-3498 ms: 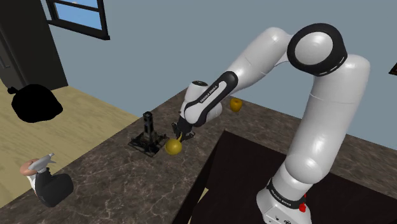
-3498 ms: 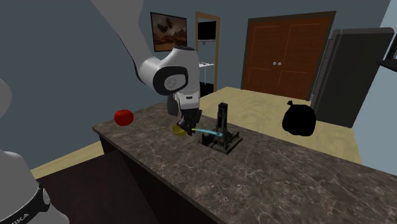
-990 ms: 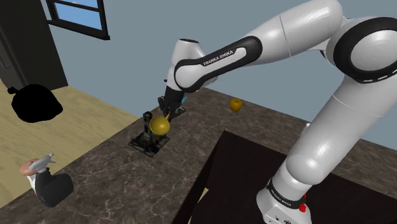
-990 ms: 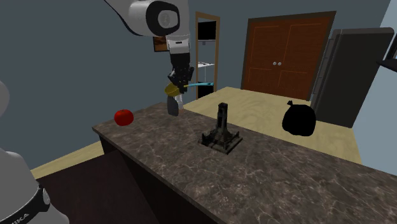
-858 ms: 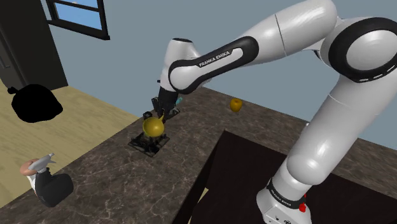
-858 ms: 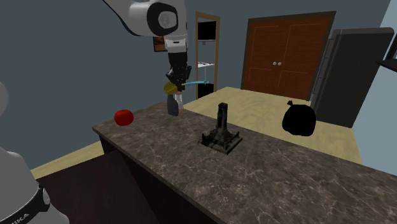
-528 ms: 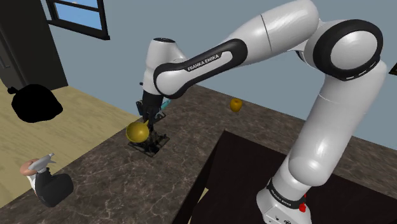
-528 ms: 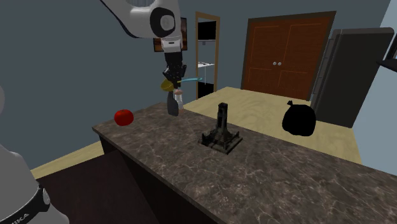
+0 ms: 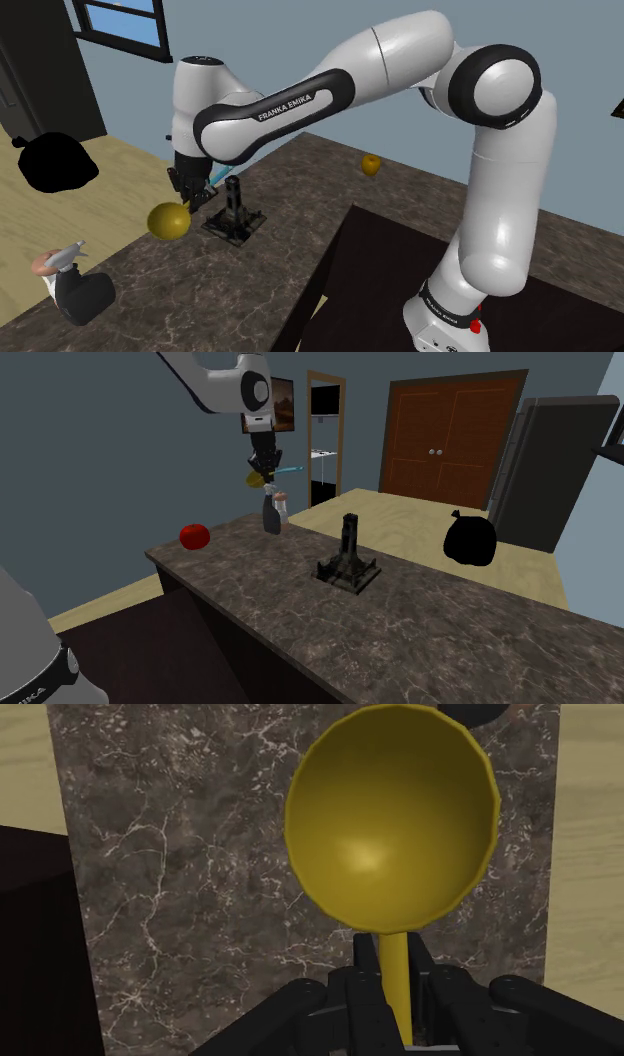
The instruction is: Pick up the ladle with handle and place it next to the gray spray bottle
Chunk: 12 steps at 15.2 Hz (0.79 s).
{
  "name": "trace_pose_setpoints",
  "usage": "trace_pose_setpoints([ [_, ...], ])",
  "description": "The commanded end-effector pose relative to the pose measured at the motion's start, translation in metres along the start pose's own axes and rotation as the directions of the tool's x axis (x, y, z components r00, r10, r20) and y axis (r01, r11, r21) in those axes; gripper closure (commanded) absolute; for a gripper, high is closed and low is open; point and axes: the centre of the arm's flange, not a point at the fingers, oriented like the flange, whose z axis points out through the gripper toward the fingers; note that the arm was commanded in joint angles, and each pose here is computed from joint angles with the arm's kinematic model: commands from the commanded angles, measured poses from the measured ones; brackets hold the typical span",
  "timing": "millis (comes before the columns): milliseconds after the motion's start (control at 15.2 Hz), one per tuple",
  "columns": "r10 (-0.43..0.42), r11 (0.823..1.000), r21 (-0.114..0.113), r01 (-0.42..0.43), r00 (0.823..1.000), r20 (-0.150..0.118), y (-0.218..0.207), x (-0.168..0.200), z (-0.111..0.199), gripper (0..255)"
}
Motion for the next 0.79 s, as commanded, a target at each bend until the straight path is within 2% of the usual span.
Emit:
trace_pose_setpoints([
  [0,0.001,1.0,0.001,-0.001,1.0,-0.001,-0.01,-0.026,0.003,255],
  [462,0.001,1.0,0.001,-0.001,1.0,-0.001,-0.048,-0.104,0.015,255],
  [726,0.001,1.0,0.001,-0.001,1.0,-0.001,-0.045,-0.102,0.036,255],
])
